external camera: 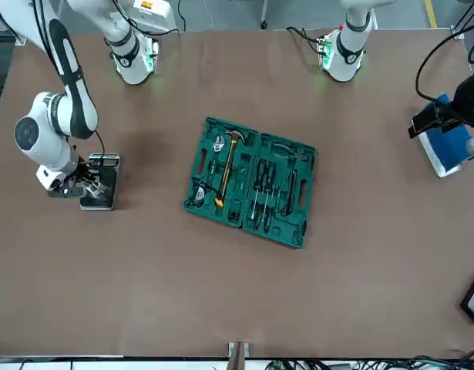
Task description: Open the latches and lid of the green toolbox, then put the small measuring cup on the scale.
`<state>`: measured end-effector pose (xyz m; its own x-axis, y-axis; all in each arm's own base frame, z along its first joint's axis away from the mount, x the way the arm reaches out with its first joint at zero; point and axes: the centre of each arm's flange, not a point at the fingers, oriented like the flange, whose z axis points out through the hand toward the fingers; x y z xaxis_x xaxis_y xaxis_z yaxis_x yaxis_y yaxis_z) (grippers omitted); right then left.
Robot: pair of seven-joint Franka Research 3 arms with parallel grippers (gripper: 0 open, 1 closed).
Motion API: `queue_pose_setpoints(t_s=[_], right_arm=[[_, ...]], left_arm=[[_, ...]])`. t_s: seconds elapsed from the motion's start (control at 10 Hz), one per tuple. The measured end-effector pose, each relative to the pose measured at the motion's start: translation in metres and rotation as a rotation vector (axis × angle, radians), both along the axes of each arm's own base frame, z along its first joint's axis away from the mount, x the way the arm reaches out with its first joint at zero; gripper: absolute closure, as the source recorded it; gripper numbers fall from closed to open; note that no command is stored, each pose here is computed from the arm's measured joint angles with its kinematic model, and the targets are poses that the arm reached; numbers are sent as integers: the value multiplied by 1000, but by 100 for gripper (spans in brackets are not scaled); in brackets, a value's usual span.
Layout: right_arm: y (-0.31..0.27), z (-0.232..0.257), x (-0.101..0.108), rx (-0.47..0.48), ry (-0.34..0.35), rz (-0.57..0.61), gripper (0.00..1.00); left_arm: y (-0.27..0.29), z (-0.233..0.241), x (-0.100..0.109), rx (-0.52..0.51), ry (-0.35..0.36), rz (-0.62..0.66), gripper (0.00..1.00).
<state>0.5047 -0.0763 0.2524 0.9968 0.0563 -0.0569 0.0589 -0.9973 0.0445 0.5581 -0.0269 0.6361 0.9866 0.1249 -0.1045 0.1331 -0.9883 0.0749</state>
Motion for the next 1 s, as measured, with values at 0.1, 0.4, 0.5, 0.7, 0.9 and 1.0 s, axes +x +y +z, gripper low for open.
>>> queue_pose_setpoints(t_s=[0.1, 0.4, 0.5, 0.7, 0.9, 1.0], right_arm=[[1, -1, -1, 1, 11, 0, 69], [8, 4, -1, 9, 56, 4, 67], [10, 13, 2, 12, 63, 7, 67], [10, 35, 11, 16, 62, 7, 67], [9, 58, 20, 20, 68, 6, 65], [9, 84, 26, 25, 73, 0, 63]], left_arm=[[0, 0, 0, 0, 0, 1, 0], [3, 0, 0, 0, -1, 6, 0], [4, 1, 0, 0, -2, 7, 0], [4, 2, 0, 0, -5, 8, 0], [7, 7, -1, 10, -14, 11, 0], [10, 11, -3, 24, -24, 17, 0]])
